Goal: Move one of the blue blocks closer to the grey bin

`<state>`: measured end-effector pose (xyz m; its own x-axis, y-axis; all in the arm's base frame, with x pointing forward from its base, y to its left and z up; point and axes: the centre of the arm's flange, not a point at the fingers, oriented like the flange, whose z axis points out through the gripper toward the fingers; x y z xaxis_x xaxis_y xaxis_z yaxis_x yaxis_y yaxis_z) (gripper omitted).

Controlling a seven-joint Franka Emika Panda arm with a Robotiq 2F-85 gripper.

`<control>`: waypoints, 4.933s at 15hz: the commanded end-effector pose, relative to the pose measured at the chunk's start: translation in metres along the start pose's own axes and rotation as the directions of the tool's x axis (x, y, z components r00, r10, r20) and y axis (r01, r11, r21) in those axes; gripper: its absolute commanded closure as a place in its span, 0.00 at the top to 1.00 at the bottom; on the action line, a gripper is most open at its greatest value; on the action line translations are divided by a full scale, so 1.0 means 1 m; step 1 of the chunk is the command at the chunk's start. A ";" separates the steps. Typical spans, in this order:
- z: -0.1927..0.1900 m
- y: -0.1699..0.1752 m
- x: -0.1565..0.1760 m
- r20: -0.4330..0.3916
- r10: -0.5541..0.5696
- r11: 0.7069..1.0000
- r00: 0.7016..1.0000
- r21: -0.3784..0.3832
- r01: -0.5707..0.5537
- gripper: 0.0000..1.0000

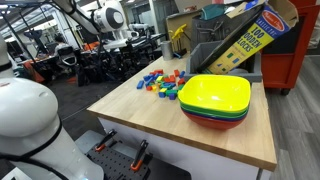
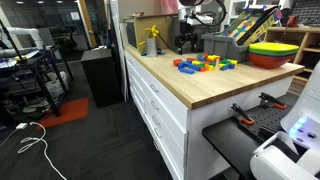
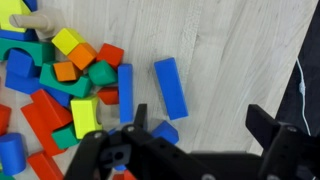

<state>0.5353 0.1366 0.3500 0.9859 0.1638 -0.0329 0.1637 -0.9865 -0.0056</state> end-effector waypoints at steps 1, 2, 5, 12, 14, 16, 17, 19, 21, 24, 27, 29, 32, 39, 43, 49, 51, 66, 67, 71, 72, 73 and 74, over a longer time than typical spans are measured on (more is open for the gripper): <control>0.010 0.006 0.022 -0.005 -0.001 1.000 1.000 -0.019 0.001 1.00; 0.014 0.009 0.025 -0.003 0.000 1.000 1.000 -0.023 -0.001 1.00; 0.028 0.022 0.038 0.006 0.014 1.000 1.000 -0.028 -0.014 1.00; 0.059 0.050 0.069 0.018 0.059 0.998 0.998 -0.027 -0.059 1.00; 0.067 0.056 0.072 0.029 0.066 0.997 0.997 -0.030 -0.065 1.00; 0.073 0.062 0.073 0.041 0.074 0.997 0.996 -0.038 -0.072 1.00; 0.076 0.066 0.073 0.047 0.080 0.996 0.996 -0.040 -0.078 1.00; 0.081 0.073 0.072 0.058 0.091 0.995 0.994 -0.046 -0.088 1.00; 0.087 0.081 0.071 0.068 0.101 0.994 0.993 -0.052 -0.097 1.00; 0.094 0.087 0.071 0.080 0.113 0.993 0.990 -0.055 -0.109 0.73; 0.093 0.087 0.072 0.080 0.118 0.992 0.990 -0.051 -0.115 0.53; 0.094 0.085 0.071 0.086 0.118 0.992 0.989 -0.046 -0.115 0.39; 0.095 0.081 0.070 0.093 0.116 0.993 0.989 -0.039 -0.113 0.16; 0.068 0.079 0.069 0.104 0.143 0.989 0.984 -0.040 -0.140 0.04; 0.034 0.078 0.080 0.054 0.214 0.976 0.975 -0.053 -0.211 0.04; 0.016 0.100 0.107 -0.044 0.337 0.929 0.940 -0.144 -0.340 0.04; 0.021 0.112 0.112 -0.068 0.375 0.907 0.924 -0.178 -0.381 0.04; 0.055 0.205 0.135 -0.130 0.450 0.723 0.884 -0.528 -0.446 0.04; 0.058 0.208 0.136 -0.138 0.447 0.707 0.884 -0.550 -0.444 0.04; 0.069 0.217 0.143 -0.168 0.451 0.651 0.876 -0.610 -0.452 0.04; 0.072 0.218 0.144 -0.171 0.459 0.640 0.872 -0.617 -0.458 0.04; 0.074 0.219 0.145 -0.169 0.464 0.630 0.869 -0.627 -0.459 0.04; 0.077 0.218 0.145 -0.166 0.474 0.621 0.865 -0.633 -0.462 0.29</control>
<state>0.7005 -0.0551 0.2680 0.9464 -0.2967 0.1278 -0.3115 -0.7335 0.6040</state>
